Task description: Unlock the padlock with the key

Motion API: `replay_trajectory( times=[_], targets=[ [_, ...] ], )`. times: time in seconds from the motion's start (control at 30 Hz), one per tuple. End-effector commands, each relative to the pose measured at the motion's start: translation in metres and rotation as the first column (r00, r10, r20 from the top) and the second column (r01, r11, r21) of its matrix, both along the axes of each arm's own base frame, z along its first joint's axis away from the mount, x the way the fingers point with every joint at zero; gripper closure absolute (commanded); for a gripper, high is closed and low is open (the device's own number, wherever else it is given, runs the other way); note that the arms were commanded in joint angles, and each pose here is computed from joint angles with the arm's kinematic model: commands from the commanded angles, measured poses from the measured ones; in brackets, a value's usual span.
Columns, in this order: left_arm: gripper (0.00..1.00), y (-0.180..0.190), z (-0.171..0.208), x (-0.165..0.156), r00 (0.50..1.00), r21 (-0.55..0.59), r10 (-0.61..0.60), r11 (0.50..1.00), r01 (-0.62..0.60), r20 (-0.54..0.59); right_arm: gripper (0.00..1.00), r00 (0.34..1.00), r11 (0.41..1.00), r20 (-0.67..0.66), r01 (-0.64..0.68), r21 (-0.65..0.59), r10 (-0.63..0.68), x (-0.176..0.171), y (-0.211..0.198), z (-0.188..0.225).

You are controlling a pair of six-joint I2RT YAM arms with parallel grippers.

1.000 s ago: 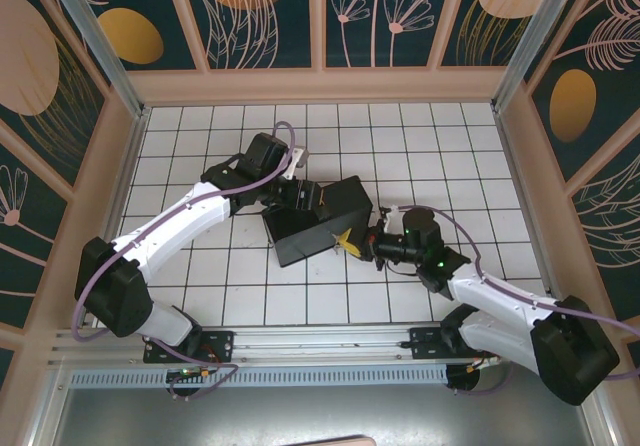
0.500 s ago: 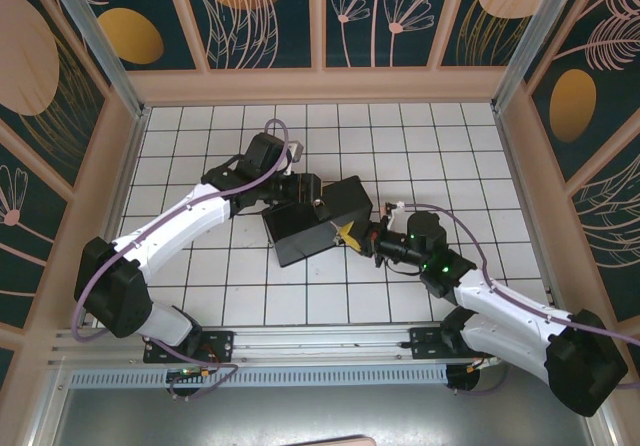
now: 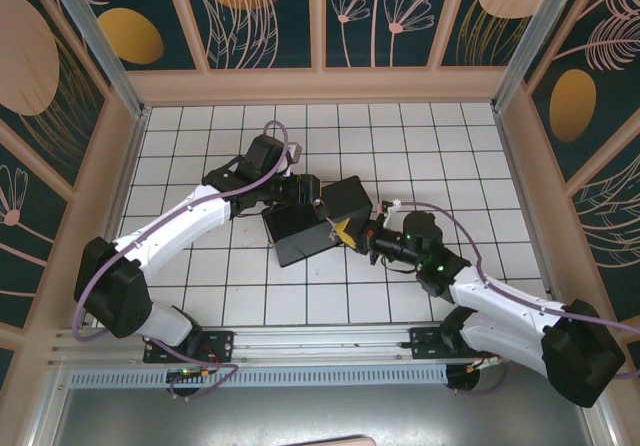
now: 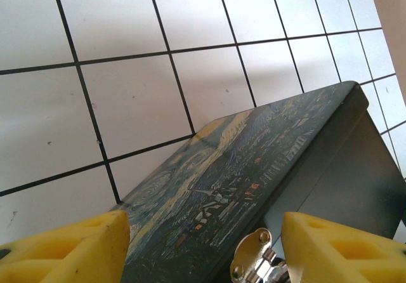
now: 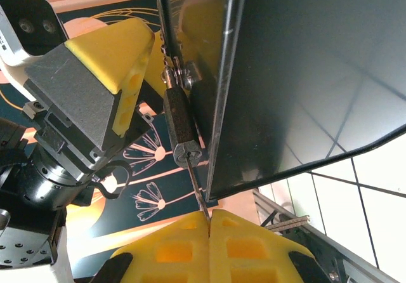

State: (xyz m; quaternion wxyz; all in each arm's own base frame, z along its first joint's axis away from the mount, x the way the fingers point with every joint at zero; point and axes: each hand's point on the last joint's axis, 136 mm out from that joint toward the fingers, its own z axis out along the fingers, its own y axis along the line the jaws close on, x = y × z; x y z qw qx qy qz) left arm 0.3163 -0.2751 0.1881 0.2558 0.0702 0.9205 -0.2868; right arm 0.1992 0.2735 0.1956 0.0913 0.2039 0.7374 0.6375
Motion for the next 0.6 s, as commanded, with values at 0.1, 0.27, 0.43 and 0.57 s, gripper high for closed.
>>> replay_trajectory(
  times=[0.1, 0.27, 0.43, 0.57],
  targets=[
    [0.36, -0.0003, 0.0102, -0.0020, 1.000, -0.032, 0.006, 0.999, -0.006, 0.021, 1.00, 0.998, 0.999, 0.056, 0.009, 0.047, -0.012, 0.0056, 0.0046, 0.0244],
    [0.36, -0.0014, 0.0100, -0.0037, 1.000, -0.034, -0.005, 0.999, 0.005, 0.017, 1.00, 0.998, 0.999, 0.051, 0.020, 0.037, -0.021, 0.0075, 0.0041, 0.0214],
    [0.36, -0.0006, 0.0097, -0.0051, 1.000, -0.034, -0.006, 0.999, 0.007, 0.018, 1.00, 0.999, 1.000, 0.034, 0.018, 0.023, -0.019, 0.0076, 0.0060, 0.0169],
    [0.36, -0.0008, 0.0122, -0.0050, 1.000, -0.037, -0.006, 0.999, 0.007, 0.020, 1.00, 0.999, 0.999, 0.037, 0.033, 0.016, -0.034, 0.0090, 0.0040, 0.0167]
  ],
)
